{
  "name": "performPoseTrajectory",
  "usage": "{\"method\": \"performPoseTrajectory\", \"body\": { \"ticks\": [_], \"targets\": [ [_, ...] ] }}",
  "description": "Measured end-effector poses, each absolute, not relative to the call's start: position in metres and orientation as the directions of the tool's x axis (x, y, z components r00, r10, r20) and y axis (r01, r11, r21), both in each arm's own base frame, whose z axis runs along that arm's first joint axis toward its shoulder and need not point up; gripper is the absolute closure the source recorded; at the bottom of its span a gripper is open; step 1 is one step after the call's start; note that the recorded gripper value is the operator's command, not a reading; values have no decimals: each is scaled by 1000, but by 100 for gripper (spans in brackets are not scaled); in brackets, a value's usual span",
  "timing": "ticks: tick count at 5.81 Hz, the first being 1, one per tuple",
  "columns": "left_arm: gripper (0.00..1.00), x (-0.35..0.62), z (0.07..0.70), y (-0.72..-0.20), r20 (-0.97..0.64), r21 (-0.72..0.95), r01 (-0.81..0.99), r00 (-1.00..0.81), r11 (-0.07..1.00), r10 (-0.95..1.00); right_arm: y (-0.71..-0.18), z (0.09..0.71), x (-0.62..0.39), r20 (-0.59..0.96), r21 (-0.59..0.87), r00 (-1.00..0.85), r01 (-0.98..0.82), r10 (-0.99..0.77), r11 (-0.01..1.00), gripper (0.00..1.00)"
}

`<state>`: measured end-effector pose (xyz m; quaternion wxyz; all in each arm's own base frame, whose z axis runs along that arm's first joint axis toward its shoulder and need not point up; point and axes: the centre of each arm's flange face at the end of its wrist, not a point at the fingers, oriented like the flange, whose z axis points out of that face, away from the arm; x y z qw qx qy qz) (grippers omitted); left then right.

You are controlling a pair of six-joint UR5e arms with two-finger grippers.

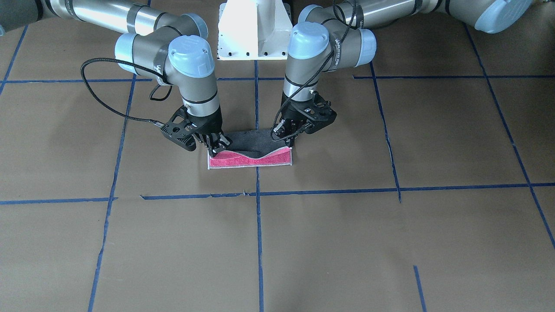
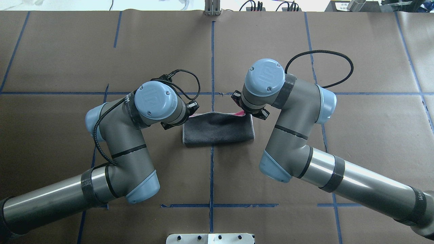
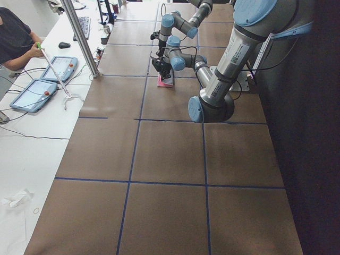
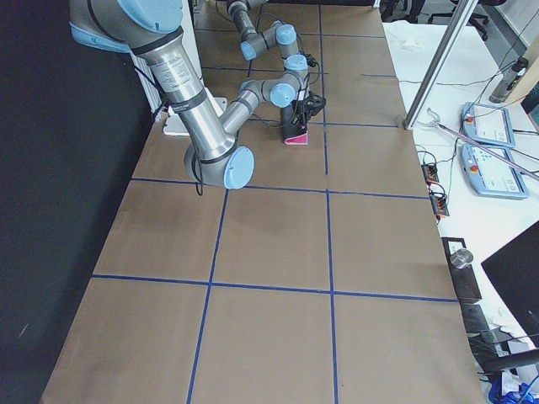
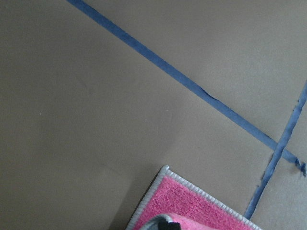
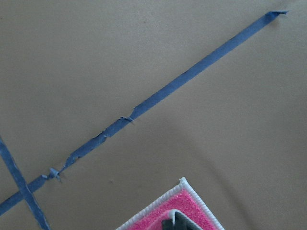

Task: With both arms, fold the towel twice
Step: 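Lift both corners and fold them over toward the far edge, then release the right gripper and raise it away while the left gripper holds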

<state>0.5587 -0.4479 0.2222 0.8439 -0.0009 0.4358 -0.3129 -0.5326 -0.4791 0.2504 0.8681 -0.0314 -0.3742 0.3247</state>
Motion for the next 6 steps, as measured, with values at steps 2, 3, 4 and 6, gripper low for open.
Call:
{"method": "performPoseTrajectory", "body": {
  "ticks": [2, 3, 4, 6],
  "targets": [
    [37, 564, 227, -451, -736, -271, 526, 426, 806, -526, -487, 258, -544, 608, -298, 523, -547, 598, 782, 39],
    [31, 567, 228, -454, -747, -272, 523, 415, 808, -520, -489, 260, -545, 603, -298, 525, -550, 601, 780, 37],
    [31, 567, 227, -455, -754, -273, 521, 406, 809, -516, -490, 258, -541, 604, -312, 522, -540, 602, 782, 35],
    [31, 559, 217, -443, -758, -311, 519, 370, 796, -537, -485, 248, -502, 630, -373, 489, -491, 603, 787, 29]
  ]
}}
